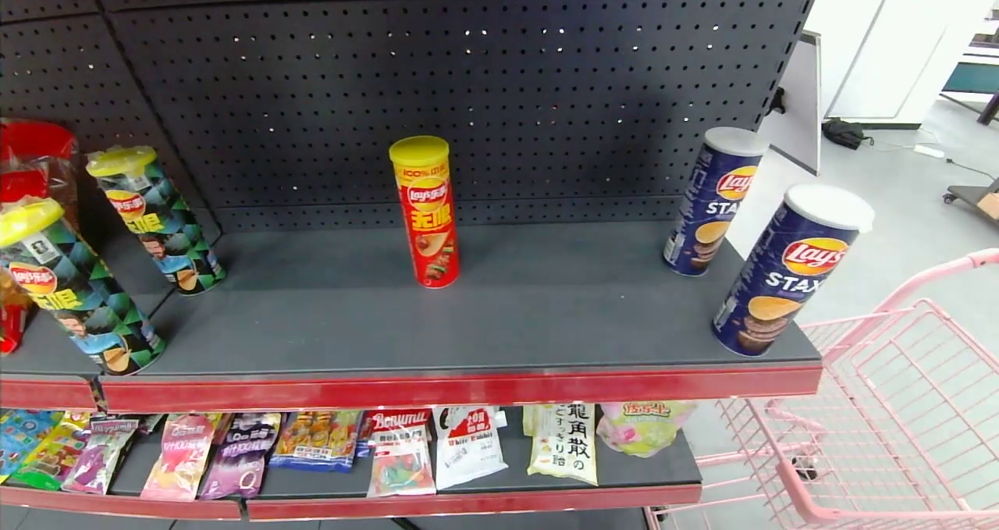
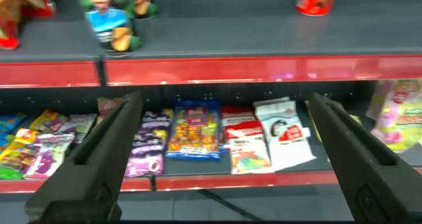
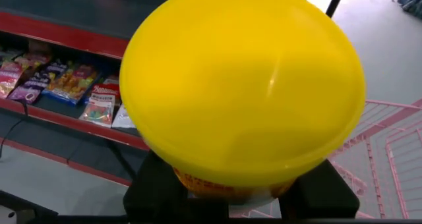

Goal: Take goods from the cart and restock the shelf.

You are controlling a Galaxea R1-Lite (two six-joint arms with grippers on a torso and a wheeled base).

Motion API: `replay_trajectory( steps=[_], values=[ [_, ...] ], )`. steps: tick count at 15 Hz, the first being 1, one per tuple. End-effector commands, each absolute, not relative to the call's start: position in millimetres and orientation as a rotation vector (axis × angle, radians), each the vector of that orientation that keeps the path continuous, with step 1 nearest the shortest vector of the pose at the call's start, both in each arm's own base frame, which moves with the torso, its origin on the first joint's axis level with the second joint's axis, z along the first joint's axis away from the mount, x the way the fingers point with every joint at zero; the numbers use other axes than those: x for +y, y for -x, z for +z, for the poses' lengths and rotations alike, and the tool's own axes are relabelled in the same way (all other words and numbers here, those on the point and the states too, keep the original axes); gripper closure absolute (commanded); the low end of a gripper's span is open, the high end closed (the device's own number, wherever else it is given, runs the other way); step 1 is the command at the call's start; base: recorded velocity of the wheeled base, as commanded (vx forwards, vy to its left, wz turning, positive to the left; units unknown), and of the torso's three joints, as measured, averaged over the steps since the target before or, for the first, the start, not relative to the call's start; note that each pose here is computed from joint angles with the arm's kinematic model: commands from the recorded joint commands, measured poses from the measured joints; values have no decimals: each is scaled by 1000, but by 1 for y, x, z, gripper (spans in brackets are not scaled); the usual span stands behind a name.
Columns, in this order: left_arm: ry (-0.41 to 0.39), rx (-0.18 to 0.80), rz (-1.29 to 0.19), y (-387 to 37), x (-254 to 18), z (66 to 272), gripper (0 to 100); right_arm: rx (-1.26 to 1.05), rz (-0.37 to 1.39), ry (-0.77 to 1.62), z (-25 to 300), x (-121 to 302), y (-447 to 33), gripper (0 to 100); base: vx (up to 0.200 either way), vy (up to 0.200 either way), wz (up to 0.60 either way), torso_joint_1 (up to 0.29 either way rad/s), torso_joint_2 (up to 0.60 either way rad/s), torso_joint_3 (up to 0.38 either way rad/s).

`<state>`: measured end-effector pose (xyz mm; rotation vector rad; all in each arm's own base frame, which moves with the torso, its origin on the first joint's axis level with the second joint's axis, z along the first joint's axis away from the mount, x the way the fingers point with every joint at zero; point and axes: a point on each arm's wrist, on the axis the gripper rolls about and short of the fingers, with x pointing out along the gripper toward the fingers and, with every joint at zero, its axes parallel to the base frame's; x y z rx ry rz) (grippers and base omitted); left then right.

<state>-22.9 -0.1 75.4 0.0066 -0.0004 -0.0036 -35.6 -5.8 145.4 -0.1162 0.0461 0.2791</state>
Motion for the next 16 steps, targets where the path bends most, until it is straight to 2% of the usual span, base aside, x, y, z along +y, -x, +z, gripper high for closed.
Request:
replay_trajectory(
  steps=[1,5,13,16],
  values=[
    [-6,0,-3,23,0,75,0,21,279,115,140,-7,40,100,0,200,0,-2,2,2],
    [-8,2,-5,23,0,75,0,16,285,116,139,-7,41,100,0,0,0,0,0,0],
    [-8,0,-5,23,0,75,0,20,287,118,137,-7,40,100,200,0,0,-1,2,3],
    [-6,0,-5,23,0,75,0,19,287,118,137,-7,40,100,0,0,0,0,0,0]
  ],
)
